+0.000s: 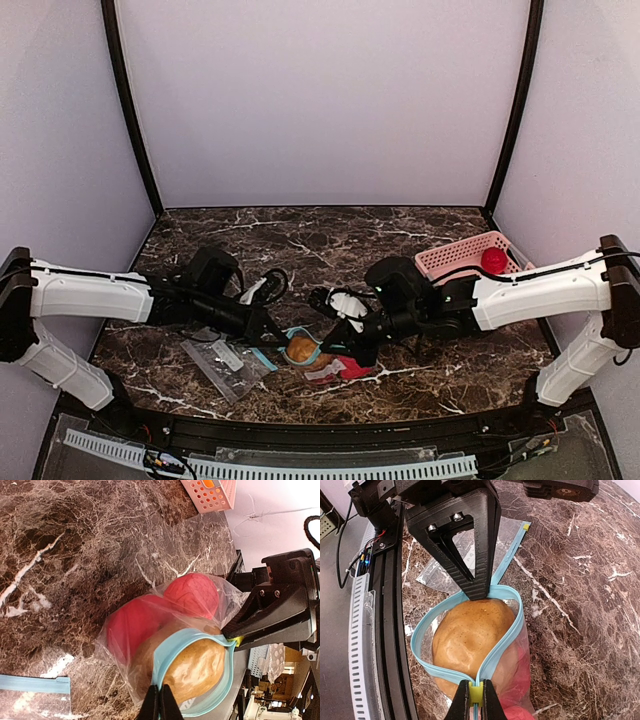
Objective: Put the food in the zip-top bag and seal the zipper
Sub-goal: Adjust the fake fruit in the zipper food storage bag.
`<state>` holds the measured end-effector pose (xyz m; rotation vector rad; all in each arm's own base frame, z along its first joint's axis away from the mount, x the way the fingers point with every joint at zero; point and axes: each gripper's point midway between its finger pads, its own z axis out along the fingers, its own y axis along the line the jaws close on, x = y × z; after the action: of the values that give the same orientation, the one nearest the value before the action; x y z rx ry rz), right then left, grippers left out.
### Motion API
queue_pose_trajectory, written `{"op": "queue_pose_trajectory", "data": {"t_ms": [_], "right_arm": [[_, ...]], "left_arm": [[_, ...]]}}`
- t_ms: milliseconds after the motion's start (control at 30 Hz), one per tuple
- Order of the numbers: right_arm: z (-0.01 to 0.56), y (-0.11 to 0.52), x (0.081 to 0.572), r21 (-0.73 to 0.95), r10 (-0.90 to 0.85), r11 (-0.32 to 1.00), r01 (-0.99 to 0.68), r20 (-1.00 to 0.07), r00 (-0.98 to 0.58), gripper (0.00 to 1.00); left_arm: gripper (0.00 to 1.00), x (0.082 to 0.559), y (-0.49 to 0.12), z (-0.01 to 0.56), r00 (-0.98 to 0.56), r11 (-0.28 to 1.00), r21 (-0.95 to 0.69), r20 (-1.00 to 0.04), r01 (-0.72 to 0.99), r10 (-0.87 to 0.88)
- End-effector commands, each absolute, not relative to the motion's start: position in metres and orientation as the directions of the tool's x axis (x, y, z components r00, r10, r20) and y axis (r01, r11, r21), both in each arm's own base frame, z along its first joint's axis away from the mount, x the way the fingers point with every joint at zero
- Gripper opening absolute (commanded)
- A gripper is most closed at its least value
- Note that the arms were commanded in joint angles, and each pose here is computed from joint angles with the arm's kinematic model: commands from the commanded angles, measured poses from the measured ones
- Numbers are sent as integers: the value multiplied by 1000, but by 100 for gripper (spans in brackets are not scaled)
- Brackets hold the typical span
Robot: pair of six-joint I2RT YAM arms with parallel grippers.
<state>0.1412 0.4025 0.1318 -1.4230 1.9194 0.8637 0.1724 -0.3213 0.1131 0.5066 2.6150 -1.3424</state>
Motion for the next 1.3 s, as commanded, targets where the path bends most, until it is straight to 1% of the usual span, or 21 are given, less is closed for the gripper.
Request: {"op": "queue_pose_trajectory", "data": {"t_ms": [0, 300, 633, 700, 800, 1000, 1100, 1133, 1167, 1200, 1233, 1267], "right_arm": [[138, 413, 143, 159, -532, 216, -963, -808, -253, 0], [126, 415, 148, 163, -554, 249, -955, -785, -279, 0], [121, 413, 158, 151, -553, 311, -938, -774, -308, 0], [123, 410, 160, 150, -548, 328, -933, -774, -317, 0], [132, 406, 160, 158, -526, 345, -925, -784, -330, 0], [149, 391, 153, 194, -476, 365, -911, -802, -361, 0], [146, 384, 151, 207, -466, 380, -902, -799, -380, 0], [145, 383, 150, 212, -461, 381, -900, -800, -384, 0], [140, 381, 149, 219, -462, 382, -898, -796, -391, 0], [138, 381, 148, 228, -457, 380, -897, -796, -396, 0], [136, 382, 147, 237, -453, 375, -896, -796, -400, 0], [135, 384, 146, 246, -450, 370, -896, -796, -404, 0]], "left_arm": [[1, 168, -332, 114, -927, 526, -765, -280, 372, 249], [1, 169, -355, 137, -911, 482, -775, -319, 409, 261], [1, 155, -373, 147, -895, 462, -770, -328, 439, 304], [1, 156, -370, 151, -887, 472, -754, -342, 456, 311], [1, 163, -356, 148, -872, 530, -693, -363, 488, 328], [1, 177, -321, 145, -880, 600, -645, -369, 474, 299], [1, 176, -314, 149, -870, 607, -624, -384, 492, 310], [2, 176, -316, 151, -872, 597, -636, -386, 488, 301], [7, 173, -318, 154, -881, 581, -662, -374, 473, 290], [10, 173, -321, 155, -882, 565, -678, -380, 471, 279], [13, 171, -323, 156, -892, 554, -699, -363, 452, 270], [14, 171, -324, 154, -894, 547, -707, -362, 448, 265]]}}
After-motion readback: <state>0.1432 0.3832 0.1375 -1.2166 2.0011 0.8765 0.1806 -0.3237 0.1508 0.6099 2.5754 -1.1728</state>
